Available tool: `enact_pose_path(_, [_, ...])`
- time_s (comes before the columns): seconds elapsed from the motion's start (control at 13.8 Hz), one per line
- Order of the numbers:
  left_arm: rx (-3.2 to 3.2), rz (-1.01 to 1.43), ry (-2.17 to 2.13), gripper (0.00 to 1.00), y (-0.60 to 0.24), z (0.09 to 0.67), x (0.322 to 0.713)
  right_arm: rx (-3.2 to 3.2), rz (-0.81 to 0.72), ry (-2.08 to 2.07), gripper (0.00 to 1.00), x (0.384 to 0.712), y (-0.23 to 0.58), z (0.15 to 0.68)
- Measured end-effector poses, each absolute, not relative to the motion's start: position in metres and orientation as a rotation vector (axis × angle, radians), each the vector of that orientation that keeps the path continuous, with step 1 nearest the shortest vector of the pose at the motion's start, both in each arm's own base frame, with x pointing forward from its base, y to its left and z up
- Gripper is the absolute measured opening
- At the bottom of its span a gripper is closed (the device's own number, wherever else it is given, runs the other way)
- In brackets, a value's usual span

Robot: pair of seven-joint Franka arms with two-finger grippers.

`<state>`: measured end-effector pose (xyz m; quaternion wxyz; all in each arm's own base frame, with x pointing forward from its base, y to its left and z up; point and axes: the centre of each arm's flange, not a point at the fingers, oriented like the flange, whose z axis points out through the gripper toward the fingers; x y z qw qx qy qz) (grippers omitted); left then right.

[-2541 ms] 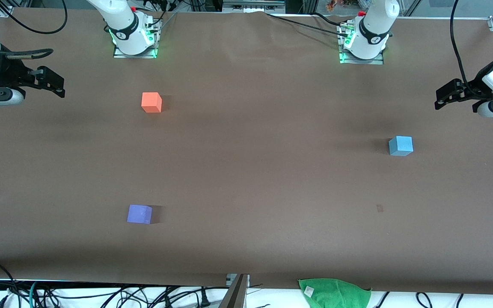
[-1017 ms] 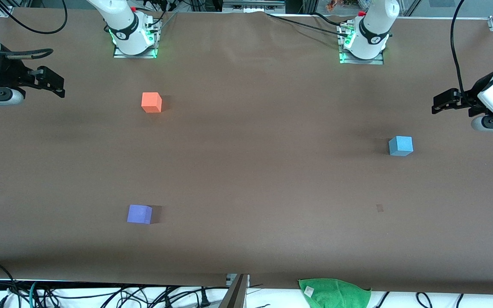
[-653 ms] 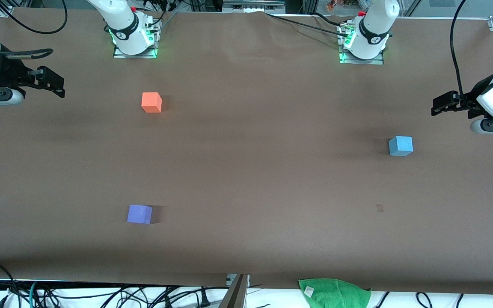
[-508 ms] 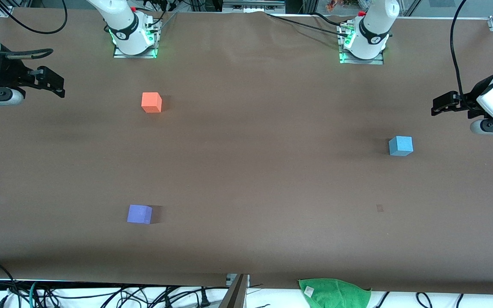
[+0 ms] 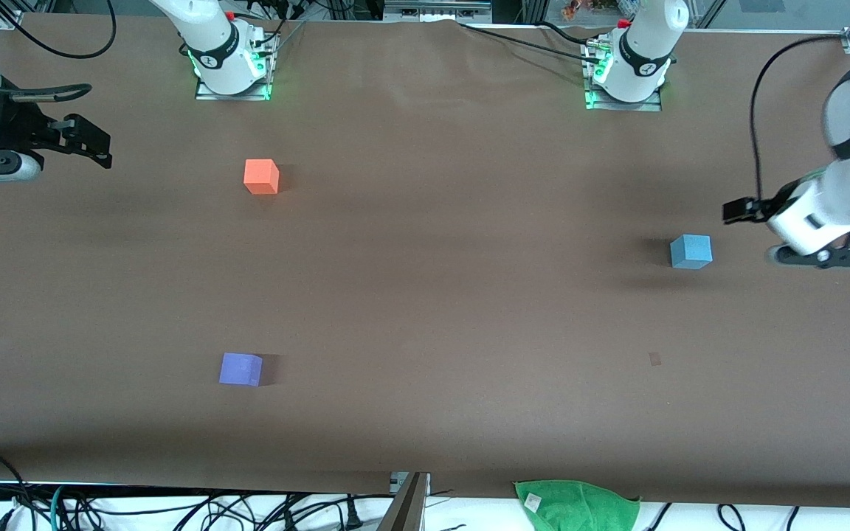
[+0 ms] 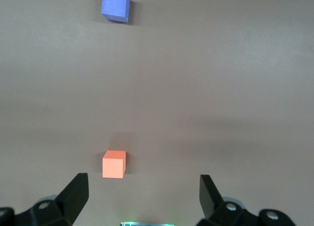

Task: Place blue block between orange and purple blocks
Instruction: 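Move the left gripper down over the light-blue cube, then close the left gripper on the light-blue cube and lift it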

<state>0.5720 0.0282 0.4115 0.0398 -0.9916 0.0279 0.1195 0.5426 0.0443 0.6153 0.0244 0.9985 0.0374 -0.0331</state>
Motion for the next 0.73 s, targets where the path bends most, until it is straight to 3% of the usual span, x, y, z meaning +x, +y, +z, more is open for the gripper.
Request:
enact_pose_path(0.29, [-3.058, 0.274, 0.107, 1.00, 0.030, 0.324, 0.549, 3.089, -0.103, 0.116, 1.00, 0.543, 0.044, 0.615])
enact_pose_path(0.73, [-3.057, 0.184, 0.082, 1.00, 0.074, 0.255, 0.542, 3.089, -0.102, 0.115, 1.00, 0.543, 0.044, 0.615])
